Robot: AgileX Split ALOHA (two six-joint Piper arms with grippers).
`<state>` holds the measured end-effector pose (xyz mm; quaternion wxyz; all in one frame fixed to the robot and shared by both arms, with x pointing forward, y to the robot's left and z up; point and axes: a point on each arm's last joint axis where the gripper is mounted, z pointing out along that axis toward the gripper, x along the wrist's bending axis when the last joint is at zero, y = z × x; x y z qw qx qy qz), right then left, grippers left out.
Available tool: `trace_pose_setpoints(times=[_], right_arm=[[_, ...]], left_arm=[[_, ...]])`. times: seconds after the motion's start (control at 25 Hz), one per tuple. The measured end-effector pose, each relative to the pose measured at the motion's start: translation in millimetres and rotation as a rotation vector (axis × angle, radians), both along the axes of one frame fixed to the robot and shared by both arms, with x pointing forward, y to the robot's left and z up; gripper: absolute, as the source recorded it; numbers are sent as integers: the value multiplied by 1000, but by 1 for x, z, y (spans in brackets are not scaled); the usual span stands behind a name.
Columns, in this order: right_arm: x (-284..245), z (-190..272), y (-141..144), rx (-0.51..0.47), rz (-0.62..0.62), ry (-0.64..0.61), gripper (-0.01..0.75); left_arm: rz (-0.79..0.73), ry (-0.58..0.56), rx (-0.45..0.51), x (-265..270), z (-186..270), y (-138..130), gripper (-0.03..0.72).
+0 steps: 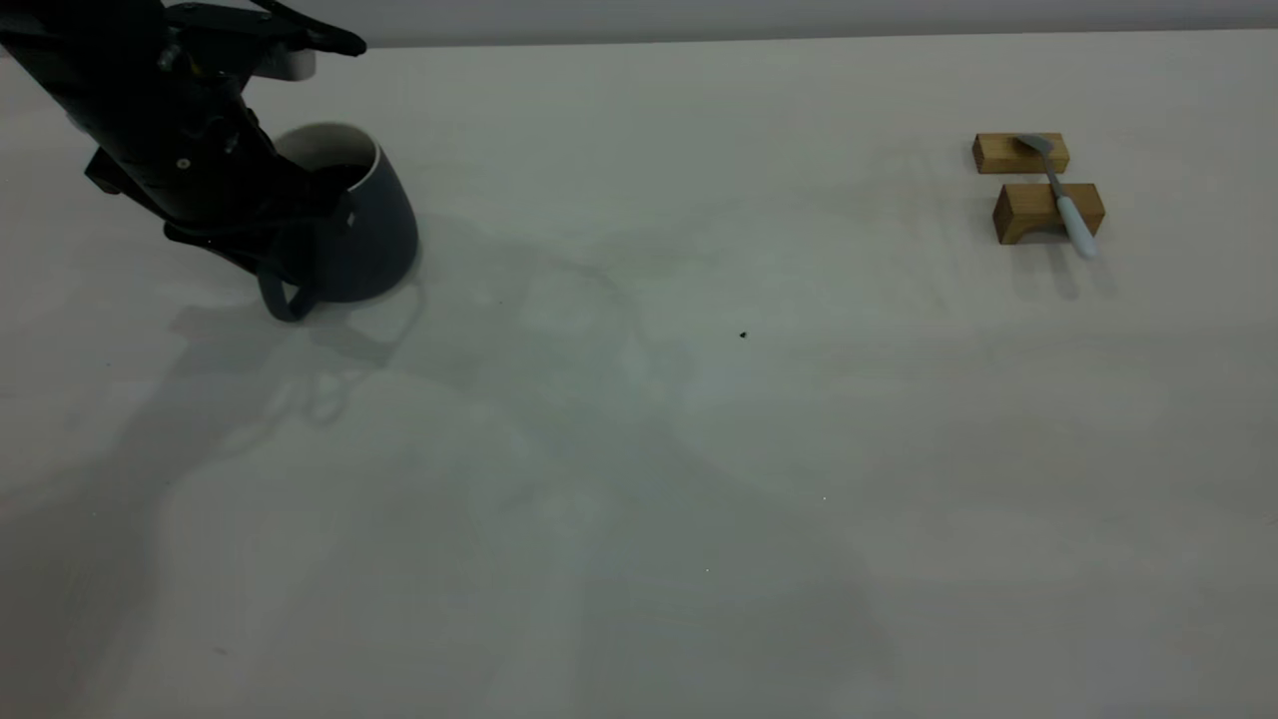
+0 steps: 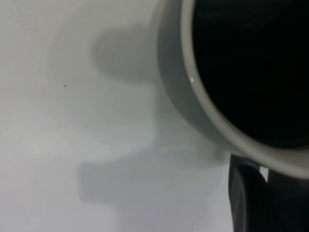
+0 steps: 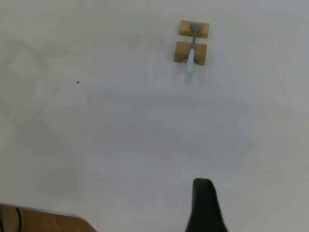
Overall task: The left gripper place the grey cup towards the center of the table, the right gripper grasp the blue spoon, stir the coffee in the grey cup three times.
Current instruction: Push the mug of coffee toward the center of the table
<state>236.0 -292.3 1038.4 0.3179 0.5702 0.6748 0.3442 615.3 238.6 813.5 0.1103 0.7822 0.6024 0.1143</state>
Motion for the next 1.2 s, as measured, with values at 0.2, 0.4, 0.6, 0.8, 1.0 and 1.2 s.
trace_pose_setpoints(times=[0.2,0.4,0.6,0.8,1.0,1.2], right_arm=[[0,0,0,0,0,0,578],[0,0,0,0,0,0,578],[0,0,0,0,0,0,578],[0,0,0,0,0,0,578],[0,0,0,0,0,0,578],[0,0,0,0,0,0,578]], left_arm=[[-49,-10,-2,-1,1,-19,200],[-126,-25,-4,1,8,-51,200],[-225,-33,-5,-1,15,-92,200],[-299,-47,-10,-3,14,-125,200],[-345,-54,-13,-1,6,-148,200],[-390,-73,-22,-3,2,-170,200]])
